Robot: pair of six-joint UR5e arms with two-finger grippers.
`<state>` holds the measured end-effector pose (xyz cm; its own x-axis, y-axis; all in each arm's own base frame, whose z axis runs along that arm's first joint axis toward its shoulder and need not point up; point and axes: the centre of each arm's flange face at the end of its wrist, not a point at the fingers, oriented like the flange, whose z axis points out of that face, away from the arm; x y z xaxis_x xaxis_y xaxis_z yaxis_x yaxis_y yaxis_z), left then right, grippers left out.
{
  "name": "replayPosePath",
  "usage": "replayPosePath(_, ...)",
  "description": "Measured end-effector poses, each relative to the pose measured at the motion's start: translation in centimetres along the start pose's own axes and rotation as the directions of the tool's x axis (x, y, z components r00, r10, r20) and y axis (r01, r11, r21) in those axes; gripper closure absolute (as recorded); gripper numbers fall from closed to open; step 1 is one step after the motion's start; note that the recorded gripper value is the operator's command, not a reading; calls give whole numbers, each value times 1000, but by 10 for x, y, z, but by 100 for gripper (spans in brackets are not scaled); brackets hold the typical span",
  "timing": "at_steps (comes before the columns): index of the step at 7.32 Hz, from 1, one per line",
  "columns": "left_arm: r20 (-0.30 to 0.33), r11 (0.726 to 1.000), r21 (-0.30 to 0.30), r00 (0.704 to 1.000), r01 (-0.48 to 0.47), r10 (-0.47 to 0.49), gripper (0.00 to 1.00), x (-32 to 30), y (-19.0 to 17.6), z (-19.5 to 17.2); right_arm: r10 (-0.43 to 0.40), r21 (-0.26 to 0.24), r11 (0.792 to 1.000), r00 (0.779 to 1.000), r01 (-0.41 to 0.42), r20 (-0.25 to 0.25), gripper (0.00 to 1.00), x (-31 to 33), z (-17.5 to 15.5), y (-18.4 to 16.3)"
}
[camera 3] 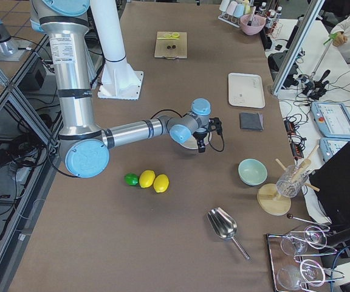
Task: Place red cherry on plate
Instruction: 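Reach the right gripper to the rim of the white plate, then close the right gripper on the white plate's rim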
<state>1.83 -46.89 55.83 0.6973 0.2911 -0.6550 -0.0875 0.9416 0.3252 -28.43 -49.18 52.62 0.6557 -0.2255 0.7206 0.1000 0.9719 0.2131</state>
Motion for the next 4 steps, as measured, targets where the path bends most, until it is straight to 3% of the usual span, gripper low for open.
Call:
replayPosePath(1,0,1000,1,1000,0,0,3,0,0,-1,-2,-7,1000,1000,2,0,51,-1,3,2)
replayPosePath(4,2,1000,4,1000,0,0,3,-1,1,-2,0,-21,1000,1000,0,-4,66,0,10,5)
